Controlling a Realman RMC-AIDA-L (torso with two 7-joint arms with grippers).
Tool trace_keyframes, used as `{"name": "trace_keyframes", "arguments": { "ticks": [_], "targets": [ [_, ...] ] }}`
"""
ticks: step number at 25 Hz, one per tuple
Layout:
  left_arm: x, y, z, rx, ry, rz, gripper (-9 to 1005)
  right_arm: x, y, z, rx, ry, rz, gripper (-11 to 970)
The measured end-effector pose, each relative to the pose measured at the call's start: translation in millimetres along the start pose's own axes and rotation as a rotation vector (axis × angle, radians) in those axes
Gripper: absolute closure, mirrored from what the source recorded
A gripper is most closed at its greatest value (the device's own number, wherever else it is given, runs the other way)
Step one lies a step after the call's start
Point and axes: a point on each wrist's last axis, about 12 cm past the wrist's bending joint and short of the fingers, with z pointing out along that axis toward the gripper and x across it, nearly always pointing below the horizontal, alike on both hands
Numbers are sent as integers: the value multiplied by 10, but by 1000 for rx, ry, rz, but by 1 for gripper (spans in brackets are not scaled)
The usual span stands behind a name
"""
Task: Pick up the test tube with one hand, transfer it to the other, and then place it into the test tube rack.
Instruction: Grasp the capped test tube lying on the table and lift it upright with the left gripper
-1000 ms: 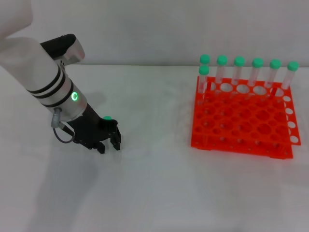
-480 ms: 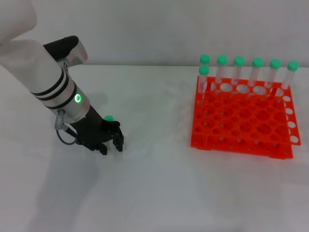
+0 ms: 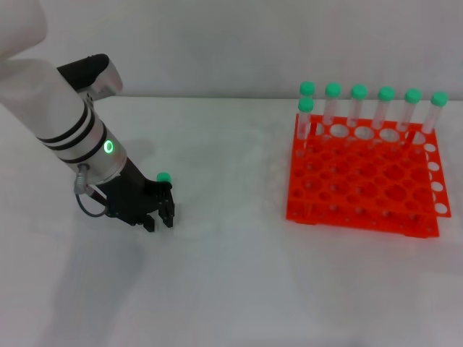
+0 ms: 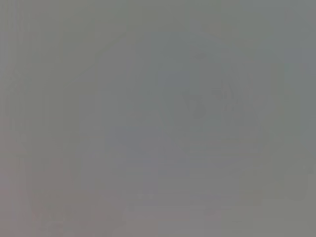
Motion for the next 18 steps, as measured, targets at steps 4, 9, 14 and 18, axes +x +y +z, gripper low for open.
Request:
{"name": "trace_keyframes", "arguments": {
  "ticks": [4, 9, 14, 18],
  "targets": [
    [-5, -16, -1, -2, -2, 6, 656, -9, 7, 14, -2, -4, 0, 108],
    [-5, 2, -1, 3, -4, -2, 698, -15, 10, 22, -3, -6, 0, 108],
    [-4, 11, 3, 1, -6, 6, 708, -34, 29, 56, -8, -12, 1, 109],
    [-1, 12, 5, 0, -5, 12, 716, -42, 44, 95, -11, -6, 2, 109]
  ]
}}
